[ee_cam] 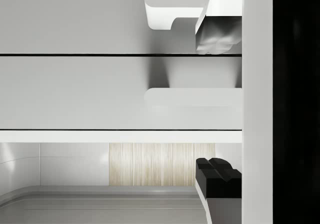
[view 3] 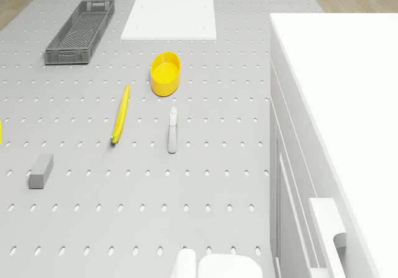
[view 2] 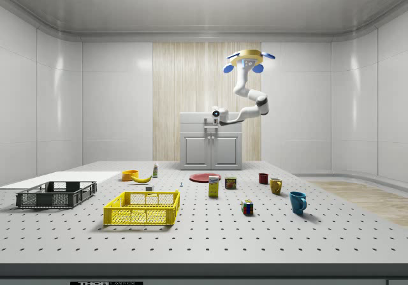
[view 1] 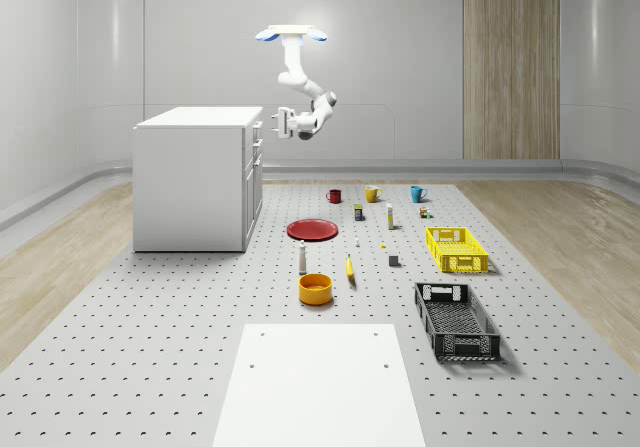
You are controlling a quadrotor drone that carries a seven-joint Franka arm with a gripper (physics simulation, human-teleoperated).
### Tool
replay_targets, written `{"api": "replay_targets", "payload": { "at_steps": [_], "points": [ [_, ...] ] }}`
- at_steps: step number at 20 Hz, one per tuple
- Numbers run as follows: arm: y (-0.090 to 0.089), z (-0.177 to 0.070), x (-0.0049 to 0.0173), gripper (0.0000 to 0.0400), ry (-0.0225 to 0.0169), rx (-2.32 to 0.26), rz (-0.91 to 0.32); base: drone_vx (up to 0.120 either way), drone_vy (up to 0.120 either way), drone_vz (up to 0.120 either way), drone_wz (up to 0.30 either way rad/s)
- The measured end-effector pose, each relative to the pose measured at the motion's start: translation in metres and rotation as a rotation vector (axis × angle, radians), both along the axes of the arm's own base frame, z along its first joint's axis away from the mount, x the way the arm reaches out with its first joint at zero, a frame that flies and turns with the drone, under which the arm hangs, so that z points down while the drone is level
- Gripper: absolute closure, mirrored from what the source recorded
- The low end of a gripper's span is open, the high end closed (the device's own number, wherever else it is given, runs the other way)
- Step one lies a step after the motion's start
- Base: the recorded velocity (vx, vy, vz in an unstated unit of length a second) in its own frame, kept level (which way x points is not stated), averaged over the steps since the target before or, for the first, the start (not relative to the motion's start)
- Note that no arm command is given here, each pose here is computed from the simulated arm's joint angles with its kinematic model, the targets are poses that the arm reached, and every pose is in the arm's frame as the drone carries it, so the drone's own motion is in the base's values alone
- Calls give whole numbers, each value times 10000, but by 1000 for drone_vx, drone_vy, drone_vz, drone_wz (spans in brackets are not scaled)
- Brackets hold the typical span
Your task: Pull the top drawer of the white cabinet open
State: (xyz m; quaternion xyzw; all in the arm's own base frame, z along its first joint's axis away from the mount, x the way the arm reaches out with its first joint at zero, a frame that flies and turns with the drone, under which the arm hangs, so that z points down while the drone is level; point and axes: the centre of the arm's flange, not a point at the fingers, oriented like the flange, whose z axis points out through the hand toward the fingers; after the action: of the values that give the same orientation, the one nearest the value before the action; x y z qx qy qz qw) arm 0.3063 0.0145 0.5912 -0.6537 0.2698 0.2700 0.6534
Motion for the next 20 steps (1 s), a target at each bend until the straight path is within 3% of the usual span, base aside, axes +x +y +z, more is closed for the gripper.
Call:
{"api": "replay_targets", "payload": {
  "at_steps": [5, 7, 9, 12, 14, 17, 20],
  "points": [
    [159, 0, 1, 95, 0, 1, 1, 0, 0, 0, 0],
    [193, -1, 18, 95, -1, 2, 1, 0, 0, 0, 0],
    [213, -1, 68, 95, -1, 2, 1, 0, 0, 0, 0],
    [232, 0, 168, 95, -1, 3, 1, 0, 0, 0, 0],
    [246, 0, 219, 95, -1, 4, 2, 0, 0, 0, 0],
    [297, 0, 266, 95, -2, 4, 2, 0, 0, 0, 0],
    [364, 0, 291, 95, -2, 4, 3, 0, 0, 0, 0]
  ]
}}
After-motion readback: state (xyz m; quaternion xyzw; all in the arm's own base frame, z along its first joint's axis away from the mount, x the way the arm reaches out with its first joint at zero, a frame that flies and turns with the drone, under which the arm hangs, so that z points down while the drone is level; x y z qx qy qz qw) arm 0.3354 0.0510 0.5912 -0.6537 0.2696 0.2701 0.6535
